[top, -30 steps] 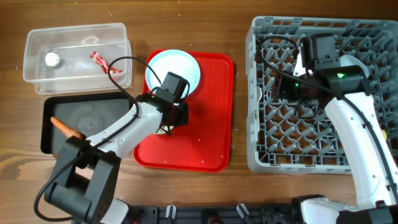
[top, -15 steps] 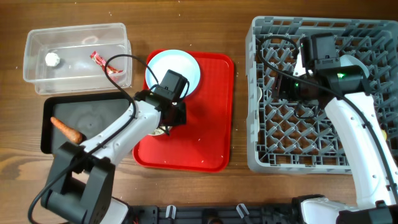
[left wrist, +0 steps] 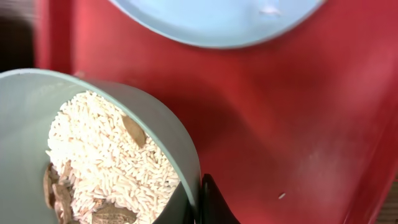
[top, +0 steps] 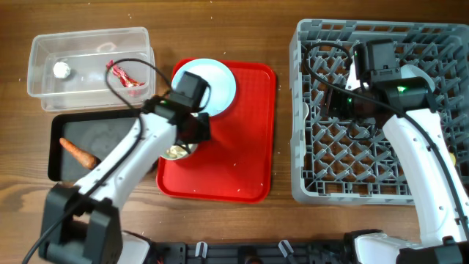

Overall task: Sort waste into correct bins and load items into the dishwasher rack
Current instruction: 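Lift the green bowl over the black tray and tip out the rice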

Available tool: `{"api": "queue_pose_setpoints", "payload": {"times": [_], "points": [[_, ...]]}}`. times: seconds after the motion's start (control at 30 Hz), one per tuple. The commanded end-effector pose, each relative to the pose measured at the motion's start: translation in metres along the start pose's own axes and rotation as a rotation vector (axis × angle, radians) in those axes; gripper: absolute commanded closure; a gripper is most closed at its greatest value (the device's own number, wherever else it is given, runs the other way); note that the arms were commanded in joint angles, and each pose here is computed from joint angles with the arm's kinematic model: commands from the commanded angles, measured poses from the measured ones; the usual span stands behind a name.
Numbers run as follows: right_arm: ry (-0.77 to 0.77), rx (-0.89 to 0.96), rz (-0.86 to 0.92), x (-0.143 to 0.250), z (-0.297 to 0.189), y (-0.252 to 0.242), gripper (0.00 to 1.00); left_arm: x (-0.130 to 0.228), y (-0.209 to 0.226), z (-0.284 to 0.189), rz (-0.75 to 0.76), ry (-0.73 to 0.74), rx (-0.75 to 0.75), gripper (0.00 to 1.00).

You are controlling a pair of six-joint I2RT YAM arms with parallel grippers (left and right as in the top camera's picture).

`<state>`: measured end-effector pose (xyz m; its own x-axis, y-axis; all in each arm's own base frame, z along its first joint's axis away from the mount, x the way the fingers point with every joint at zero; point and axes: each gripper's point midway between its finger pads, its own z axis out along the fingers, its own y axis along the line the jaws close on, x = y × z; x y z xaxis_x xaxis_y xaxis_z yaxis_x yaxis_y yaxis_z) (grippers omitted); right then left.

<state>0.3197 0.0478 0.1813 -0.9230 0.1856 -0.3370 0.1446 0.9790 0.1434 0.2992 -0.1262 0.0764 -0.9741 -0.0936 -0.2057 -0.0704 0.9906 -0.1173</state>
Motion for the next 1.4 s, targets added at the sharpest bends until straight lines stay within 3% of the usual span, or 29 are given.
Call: {"api": "queue_pose_setpoints", "payload": {"times": [0.0, 0.33, 0.63, 1.0, 1.37], "points": [[0.000, -0.004, -0.017, 0.000, -0.001, 0.000, 0.35, -0.025, 0.017, -0.033, -0.102, -0.087, 0.061, 0.96], [0.002, -0.004, -0.016, 0.001, -0.001, 0.000, 0.35, -0.055, 0.095, -0.057, -0.297, -0.120, 0.320, 0.96], [0.008, -0.003, -0.014, 0.002, -0.001, 0.000, 0.35, -0.059, 0.138, -0.078, -0.419, -0.171, 0.674, 0.96], [0.012, -0.002, -0.014, 0.003, -0.001, -0.001, 0.35, -0.059, 0.151, -0.052, -0.506, -0.109, 0.828, 0.96], [0.022, 0.002, -0.013, 0.006, -0.001, -0.001, 0.35, -0.060, 0.164, -0.063, -0.471, -0.220, 0.973, 0.96]]}}
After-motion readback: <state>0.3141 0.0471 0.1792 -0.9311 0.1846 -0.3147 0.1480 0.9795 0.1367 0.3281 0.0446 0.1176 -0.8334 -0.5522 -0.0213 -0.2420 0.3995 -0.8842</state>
